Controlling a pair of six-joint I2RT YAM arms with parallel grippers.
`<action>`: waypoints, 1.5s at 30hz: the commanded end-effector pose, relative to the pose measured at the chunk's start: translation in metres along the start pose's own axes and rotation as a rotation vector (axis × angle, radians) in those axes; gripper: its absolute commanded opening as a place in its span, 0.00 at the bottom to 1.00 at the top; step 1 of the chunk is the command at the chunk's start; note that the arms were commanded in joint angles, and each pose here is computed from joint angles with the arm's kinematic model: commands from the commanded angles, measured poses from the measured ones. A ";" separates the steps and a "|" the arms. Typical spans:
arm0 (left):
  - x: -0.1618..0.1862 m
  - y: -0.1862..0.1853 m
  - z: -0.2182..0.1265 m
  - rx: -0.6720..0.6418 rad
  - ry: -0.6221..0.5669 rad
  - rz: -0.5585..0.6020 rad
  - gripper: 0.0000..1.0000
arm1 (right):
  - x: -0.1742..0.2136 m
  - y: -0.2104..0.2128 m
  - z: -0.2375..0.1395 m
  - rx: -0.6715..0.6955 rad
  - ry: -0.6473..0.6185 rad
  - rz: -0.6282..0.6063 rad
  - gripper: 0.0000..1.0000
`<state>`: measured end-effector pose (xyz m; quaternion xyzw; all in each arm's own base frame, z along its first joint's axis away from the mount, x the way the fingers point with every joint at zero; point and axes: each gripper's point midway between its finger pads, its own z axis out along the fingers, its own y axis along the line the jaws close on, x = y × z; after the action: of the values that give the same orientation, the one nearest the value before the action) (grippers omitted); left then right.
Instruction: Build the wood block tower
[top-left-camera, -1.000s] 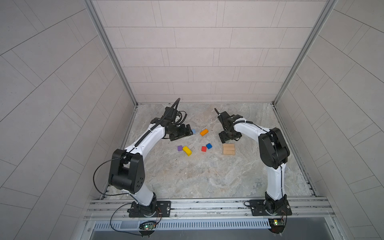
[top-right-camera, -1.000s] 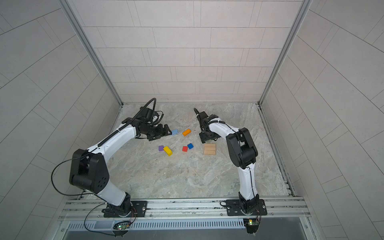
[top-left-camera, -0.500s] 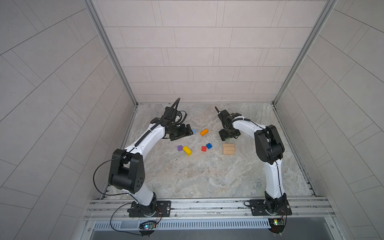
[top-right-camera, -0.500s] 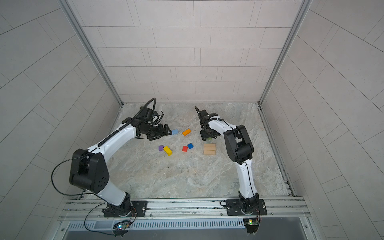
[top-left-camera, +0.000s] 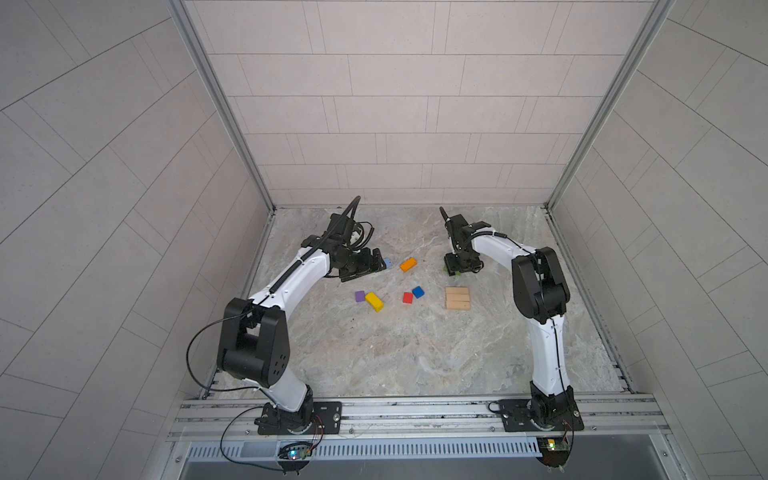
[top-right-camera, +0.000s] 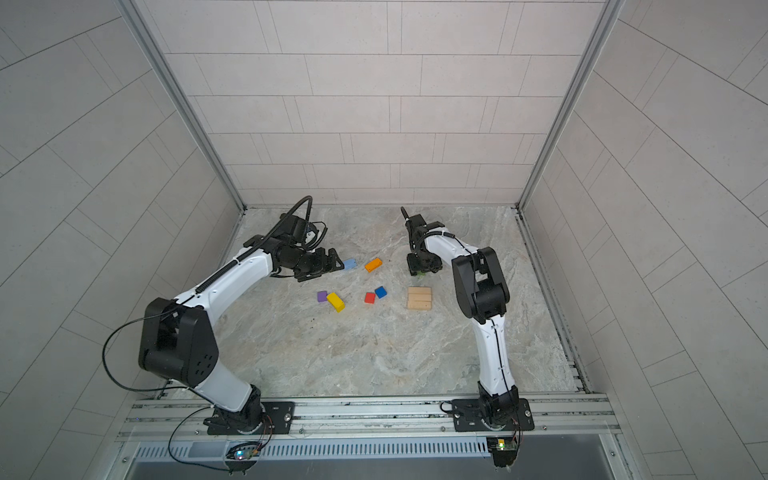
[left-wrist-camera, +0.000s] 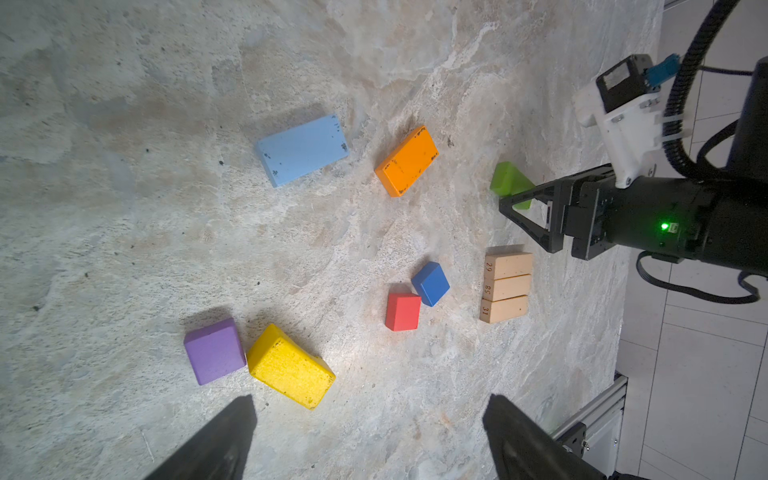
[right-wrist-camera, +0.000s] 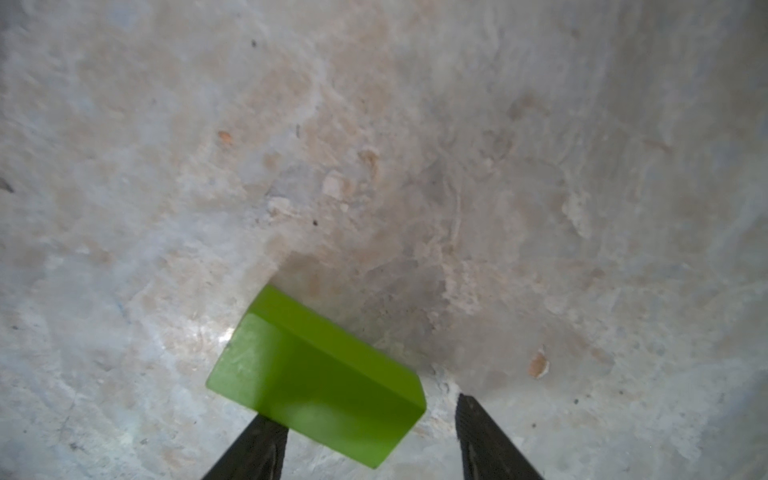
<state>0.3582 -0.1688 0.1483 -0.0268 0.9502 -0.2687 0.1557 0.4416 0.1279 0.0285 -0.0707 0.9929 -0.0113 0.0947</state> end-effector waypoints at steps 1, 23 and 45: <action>0.001 0.001 -0.003 -0.003 0.001 0.003 0.93 | -0.001 0.006 0.005 -0.032 0.012 -0.003 0.59; 0.002 0.003 -0.001 -0.007 0.005 0.001 0.93 | -0.004 0.011 0.011 -0.046 0.024 -0.042 0.46; 0.003 0.004 0.000 -0.008 0.013 -0.008 0.93 | 0.010 0.012 -0.021 -0.032 -0.021 0.106 0.19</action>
<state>0.3581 -0.1689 0.1482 -0.0280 0.9501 -0.2692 0.1551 0.4344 0.1436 0.0273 -0.0423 0.9943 0.0184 0.0965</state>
